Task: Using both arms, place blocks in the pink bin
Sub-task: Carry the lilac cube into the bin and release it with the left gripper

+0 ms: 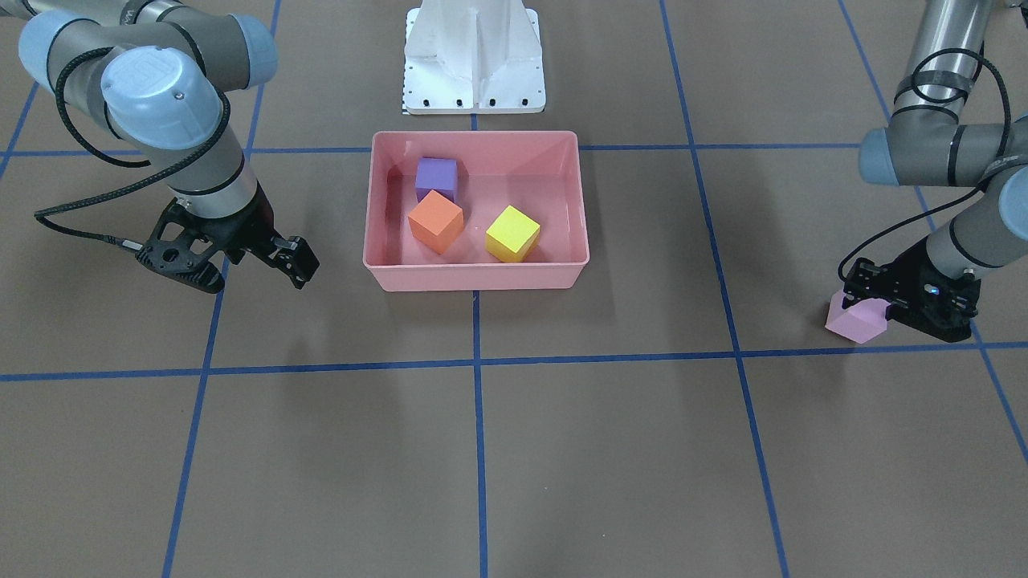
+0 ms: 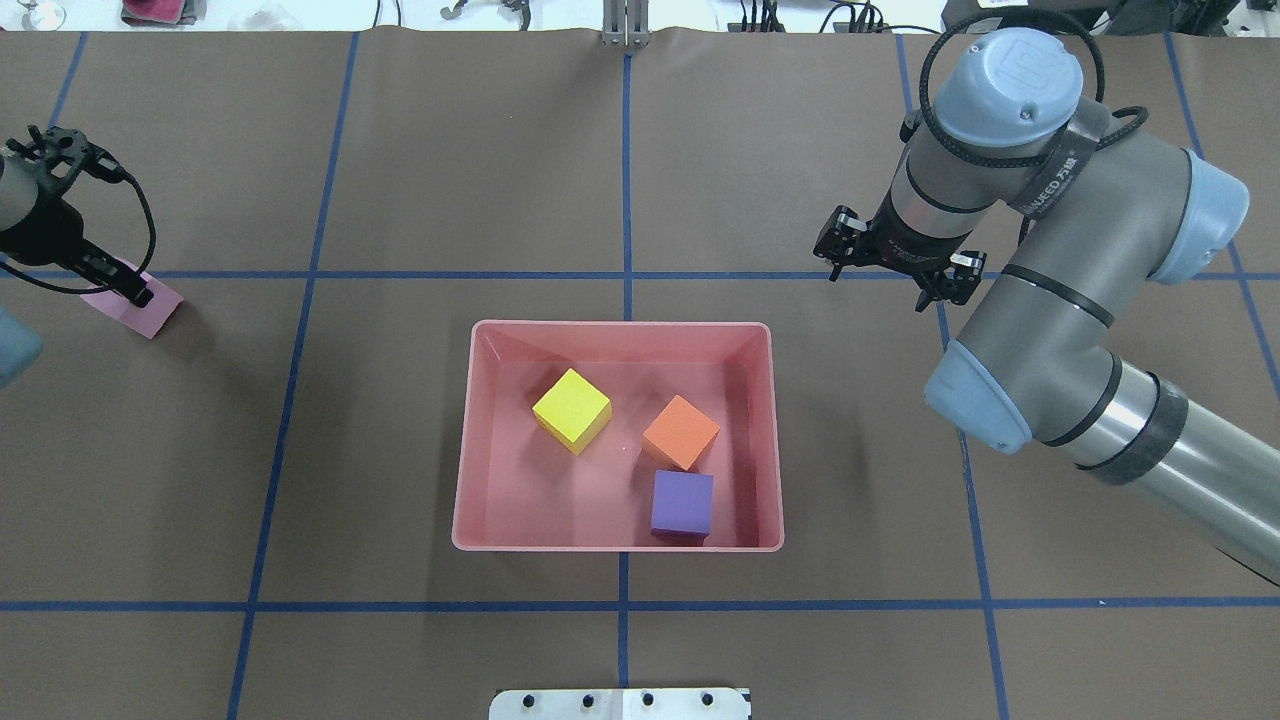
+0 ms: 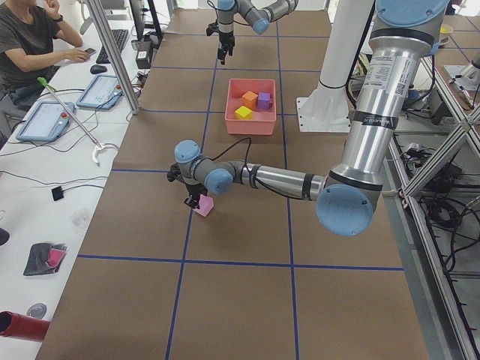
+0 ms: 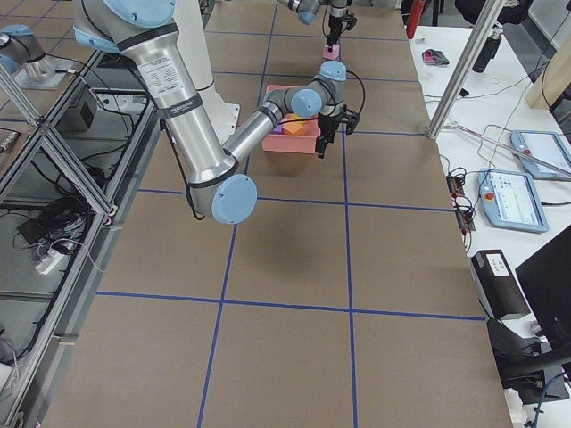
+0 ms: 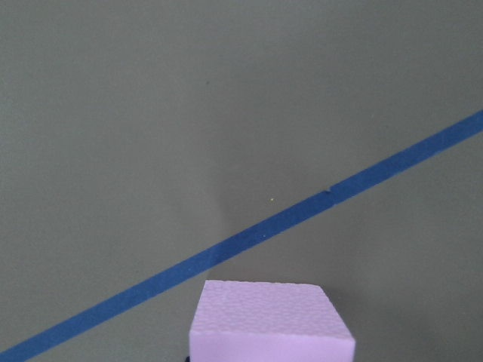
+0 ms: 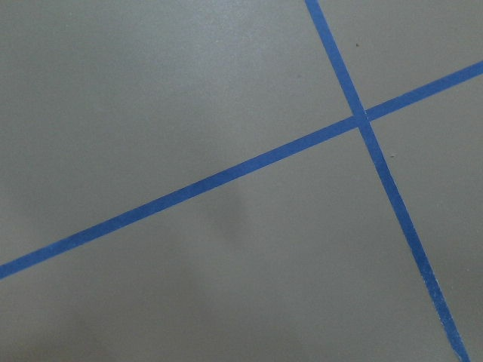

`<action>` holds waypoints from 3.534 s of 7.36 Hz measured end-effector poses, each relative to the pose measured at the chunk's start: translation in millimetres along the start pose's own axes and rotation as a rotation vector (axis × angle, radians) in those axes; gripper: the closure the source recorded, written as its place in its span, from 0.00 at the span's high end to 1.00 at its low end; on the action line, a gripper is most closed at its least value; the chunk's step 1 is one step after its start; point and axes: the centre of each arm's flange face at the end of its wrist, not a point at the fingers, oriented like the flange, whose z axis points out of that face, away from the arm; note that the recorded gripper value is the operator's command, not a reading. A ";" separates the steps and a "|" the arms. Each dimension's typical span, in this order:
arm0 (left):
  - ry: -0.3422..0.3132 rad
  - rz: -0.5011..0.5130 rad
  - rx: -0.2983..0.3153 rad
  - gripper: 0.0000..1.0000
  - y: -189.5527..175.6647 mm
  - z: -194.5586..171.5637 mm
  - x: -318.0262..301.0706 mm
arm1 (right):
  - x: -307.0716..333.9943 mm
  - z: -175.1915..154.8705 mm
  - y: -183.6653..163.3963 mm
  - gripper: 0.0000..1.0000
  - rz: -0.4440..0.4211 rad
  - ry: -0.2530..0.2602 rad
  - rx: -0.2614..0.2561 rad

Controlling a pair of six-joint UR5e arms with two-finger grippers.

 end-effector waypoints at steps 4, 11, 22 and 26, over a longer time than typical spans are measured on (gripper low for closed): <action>0.175 -0.291 0.061 0.00 -60.6 -121.7 194.9 | 42.6 0.1 -32.2 1.00 -0.070 0.031 0.015; 0.068 -0.408 -0.030 0.00 2.1 -59.2 516.0 | 69.0 2.8 -51.2 1.00 -0.105 0.043 0.004; -0.017 -0.406 -0.056 0.91 -20.8 12.2 526.9 | 69.5 1.9 -50.4 1.00 -0.103 0.040 -0.002; 0.036 -0.405 0.004 0.99 -27.3 -32.8 523.5 | 69.3 -3.8 -50.8 1.00 -0.101 0.028 -0.006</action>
